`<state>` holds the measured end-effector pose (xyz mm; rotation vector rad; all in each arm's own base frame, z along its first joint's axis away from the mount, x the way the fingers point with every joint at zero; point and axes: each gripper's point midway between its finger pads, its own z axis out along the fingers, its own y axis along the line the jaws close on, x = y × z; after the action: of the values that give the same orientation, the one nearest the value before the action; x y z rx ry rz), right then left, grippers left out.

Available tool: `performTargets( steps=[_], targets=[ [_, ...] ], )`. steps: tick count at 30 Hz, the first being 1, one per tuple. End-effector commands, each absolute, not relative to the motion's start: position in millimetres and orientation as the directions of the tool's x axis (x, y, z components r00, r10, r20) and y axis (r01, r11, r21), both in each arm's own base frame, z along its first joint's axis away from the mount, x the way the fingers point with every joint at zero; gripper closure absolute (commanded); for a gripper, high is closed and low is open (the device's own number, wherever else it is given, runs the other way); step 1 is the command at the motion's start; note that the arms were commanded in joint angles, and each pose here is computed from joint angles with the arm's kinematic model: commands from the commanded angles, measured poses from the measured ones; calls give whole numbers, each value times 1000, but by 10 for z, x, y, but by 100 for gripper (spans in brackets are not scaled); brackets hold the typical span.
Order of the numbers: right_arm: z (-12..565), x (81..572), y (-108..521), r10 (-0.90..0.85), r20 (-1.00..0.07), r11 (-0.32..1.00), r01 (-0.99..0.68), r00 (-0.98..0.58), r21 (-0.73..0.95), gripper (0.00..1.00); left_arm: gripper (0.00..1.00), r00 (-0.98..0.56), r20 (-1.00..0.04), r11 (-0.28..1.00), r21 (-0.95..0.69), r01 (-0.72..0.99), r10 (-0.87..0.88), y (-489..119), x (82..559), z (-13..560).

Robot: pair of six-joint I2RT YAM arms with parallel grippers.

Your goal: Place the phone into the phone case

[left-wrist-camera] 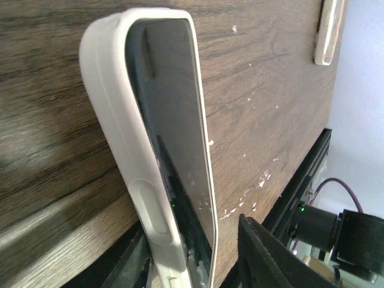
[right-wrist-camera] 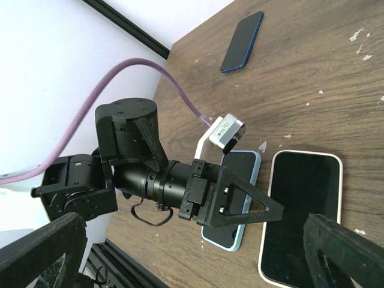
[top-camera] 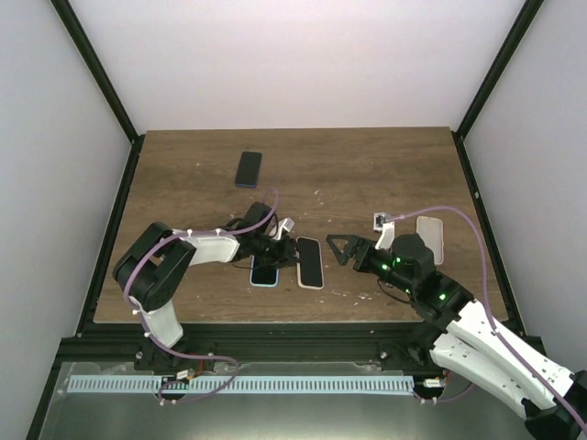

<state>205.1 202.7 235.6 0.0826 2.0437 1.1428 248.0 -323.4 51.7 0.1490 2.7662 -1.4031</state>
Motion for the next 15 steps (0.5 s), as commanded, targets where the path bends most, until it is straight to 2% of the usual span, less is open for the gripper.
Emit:
performTargets(
  steps=[1,2,5,7,10,15],
  targets=[
    [2508,2105,2003,415,-620,607,-305,-665,734,0,53,-986,-138,570,-804,168,95,-3269,2515,684],
    [2475,2129,1984,415,-623,625,-290,-663,725,0,47,-985,-145,582,-794,172,92,-3235,2519,711],
    [2323,2250,1870,347,-680,747,-248,-646,616,0,38,-978,-196,613,-764,201,77,-3132,2572,876],
    [2259,2388,1710,318,-699,833,-162,-640,528,0,23,-970,-236,637,-741,215,54,-3020,2617,1019],
    [2273,2576,1570,282,-718,895,-95,-636,435,0,1,-956,-293,672,-702,233,25,-2840,2676,1209],
    [2134,2876,1271,263,-730,947,22,-631,322,0,0,-913,-408,770,-579,268,10,-2524,2728,1570]
  ],
)
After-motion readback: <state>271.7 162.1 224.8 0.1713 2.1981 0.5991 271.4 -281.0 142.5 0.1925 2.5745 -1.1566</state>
